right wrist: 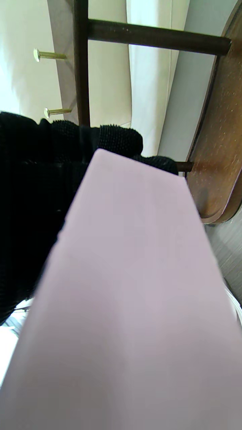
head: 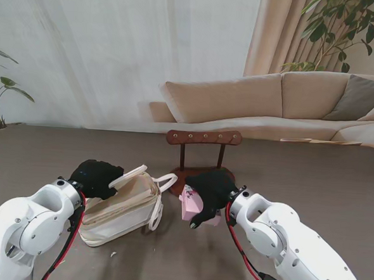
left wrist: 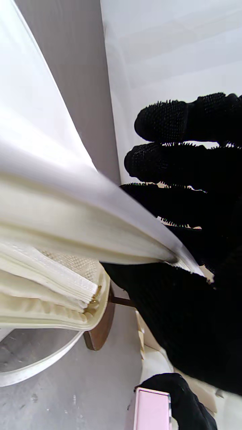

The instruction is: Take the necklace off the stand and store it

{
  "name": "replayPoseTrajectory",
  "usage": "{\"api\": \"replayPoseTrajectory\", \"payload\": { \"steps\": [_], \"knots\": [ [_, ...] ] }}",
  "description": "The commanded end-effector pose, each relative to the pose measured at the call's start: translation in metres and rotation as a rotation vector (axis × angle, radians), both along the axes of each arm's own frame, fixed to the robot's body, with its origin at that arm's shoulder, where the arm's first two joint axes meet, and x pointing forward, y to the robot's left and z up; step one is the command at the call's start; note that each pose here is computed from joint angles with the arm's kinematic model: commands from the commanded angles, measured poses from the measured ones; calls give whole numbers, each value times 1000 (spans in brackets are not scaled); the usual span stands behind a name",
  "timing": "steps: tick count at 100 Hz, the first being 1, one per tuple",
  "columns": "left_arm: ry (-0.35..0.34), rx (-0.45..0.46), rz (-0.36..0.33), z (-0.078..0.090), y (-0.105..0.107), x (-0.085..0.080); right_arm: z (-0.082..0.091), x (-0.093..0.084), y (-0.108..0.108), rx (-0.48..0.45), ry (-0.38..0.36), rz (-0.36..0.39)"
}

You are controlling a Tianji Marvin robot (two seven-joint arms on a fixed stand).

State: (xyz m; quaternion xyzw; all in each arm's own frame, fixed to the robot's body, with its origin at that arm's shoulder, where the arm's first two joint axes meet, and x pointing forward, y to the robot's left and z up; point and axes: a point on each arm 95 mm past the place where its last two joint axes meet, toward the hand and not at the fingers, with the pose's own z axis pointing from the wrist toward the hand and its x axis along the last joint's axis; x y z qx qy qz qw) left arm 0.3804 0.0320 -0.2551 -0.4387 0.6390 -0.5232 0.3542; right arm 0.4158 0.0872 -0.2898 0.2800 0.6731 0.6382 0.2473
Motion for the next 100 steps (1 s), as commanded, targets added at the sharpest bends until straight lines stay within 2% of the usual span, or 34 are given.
{"api": "replayPoseTrajectory", "payload": {
  "steps": [1,27,42,56,74,90,100],
  "knots": [
    [30,31,2,2,4,-3,2,-2,5,2,2,12],
    [38,119,22,6,11,-13,0,-3,4,2,7,17],
    [10,118,39,8,15,-14,1,-4,8,7,2,29],
    [13,52,63,9,21,-10,4,-5,17,9,-9,50],
    [119,-117,82,12,26,1,12,-7,31,9,-34,88],
    [141,-145,87,18,35,12,21,-11,44,-9,-60,137],
    [127,-133,96,20,41,20,22,-12,54,-10,-68,162]
  ]
}}
